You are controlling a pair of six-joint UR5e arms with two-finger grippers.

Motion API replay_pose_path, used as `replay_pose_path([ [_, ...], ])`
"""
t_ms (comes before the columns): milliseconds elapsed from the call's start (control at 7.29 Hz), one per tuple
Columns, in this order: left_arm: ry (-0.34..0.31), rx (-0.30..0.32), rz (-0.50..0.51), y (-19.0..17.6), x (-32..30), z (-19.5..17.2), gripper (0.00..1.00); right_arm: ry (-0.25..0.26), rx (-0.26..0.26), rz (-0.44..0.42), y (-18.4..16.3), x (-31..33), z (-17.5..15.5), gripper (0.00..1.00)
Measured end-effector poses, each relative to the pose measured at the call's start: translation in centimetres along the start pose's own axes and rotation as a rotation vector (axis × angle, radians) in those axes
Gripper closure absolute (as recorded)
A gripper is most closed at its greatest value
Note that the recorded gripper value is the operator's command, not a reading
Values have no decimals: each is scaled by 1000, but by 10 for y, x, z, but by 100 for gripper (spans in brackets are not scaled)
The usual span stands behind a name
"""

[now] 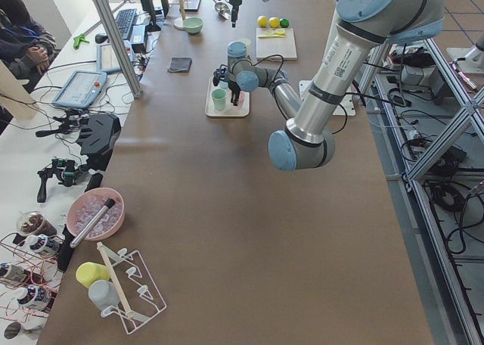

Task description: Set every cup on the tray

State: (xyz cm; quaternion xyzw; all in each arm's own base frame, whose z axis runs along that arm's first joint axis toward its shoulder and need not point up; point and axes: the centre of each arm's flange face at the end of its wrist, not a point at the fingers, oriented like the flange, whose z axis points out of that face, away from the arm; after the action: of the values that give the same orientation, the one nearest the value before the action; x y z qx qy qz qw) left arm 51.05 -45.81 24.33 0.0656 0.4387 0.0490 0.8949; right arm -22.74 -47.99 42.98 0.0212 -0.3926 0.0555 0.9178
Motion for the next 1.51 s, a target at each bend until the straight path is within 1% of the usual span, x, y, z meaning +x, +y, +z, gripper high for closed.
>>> replay_pose_path([
  [274, 10, 41, 10, -4, 4, -8, 2, 5, -14, 15, 5, -4, 7, 0],
  [549, 34, 87, 1, -23, -6, -45, 2, 14, -51, -18, 23, -22, 29, 0],
  [686, 39, 95, -1, -33, -15, -60, 2, 21, -66, -39, 33, -31, 39, 4],
  [823, 38, 102, 7, -39, -22, -67, 2, 40, -73, -47, 41, -37, 51, 22],
  [960, 37, 105, 12, -42, -25, -70, 2, 63, -71, -36, 48, -41, 62, 70],
  [1097, 36, 107, 14, -43, -26, -71, 2, 82, -68, -22, 55, -45, 72, 100],
  [1234, 36, 107, 16, -43, -27, -72, 2, 89, -68, -14, 60, -49, 76, 100],
  [1509, 34, 114, 15, -47, -31, -75, 2, 82, -62, -2, 62, -58, 75, 100],
])
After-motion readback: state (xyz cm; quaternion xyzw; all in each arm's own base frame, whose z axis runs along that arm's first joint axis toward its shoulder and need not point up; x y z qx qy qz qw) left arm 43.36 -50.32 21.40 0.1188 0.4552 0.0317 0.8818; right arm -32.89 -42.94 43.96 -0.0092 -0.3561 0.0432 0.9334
